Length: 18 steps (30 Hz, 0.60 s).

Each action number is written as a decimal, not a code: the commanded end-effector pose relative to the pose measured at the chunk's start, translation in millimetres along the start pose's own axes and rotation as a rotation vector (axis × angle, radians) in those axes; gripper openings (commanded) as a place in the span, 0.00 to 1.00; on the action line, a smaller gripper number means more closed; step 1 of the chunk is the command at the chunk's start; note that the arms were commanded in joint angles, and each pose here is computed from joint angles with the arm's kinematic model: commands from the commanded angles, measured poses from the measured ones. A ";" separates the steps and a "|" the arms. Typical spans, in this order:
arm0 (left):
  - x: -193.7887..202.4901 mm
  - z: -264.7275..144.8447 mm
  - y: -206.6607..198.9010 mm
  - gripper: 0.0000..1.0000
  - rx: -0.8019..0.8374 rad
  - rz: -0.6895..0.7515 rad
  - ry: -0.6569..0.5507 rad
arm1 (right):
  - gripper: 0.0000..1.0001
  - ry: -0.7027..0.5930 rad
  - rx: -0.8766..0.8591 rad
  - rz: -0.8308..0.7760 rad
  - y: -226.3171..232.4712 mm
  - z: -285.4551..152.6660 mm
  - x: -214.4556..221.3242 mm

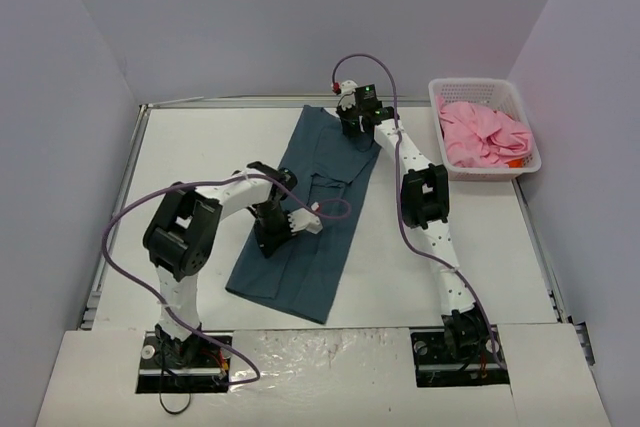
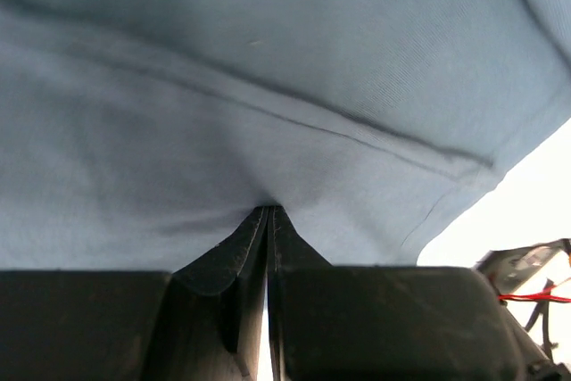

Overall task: Fold and stack the t-shirts
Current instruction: Rotate the tshirt 90 degrees

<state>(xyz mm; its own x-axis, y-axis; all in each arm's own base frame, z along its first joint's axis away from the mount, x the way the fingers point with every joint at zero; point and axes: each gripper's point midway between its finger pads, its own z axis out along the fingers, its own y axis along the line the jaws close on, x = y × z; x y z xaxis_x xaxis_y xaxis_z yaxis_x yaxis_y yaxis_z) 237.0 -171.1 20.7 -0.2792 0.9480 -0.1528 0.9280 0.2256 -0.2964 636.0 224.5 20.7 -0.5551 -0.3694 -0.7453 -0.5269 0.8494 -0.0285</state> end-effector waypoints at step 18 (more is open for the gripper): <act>-142.9 73.7 -47.8 0.02 0.137 0.094 -0.050 | 0.12 0.091 -0.015 0.021 -1.5 -0.9 25.1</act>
<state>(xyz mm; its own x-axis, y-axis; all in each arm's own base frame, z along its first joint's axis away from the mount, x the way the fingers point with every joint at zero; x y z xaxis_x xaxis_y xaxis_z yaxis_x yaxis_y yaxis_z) 195.6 -288.3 25.2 -0.2373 0.9675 -0.0876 0.8716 0.1722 -0.4590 633.4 218.1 21.3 -0.5762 -0.3685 -0.7295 -0.5177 0.8553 -0.0231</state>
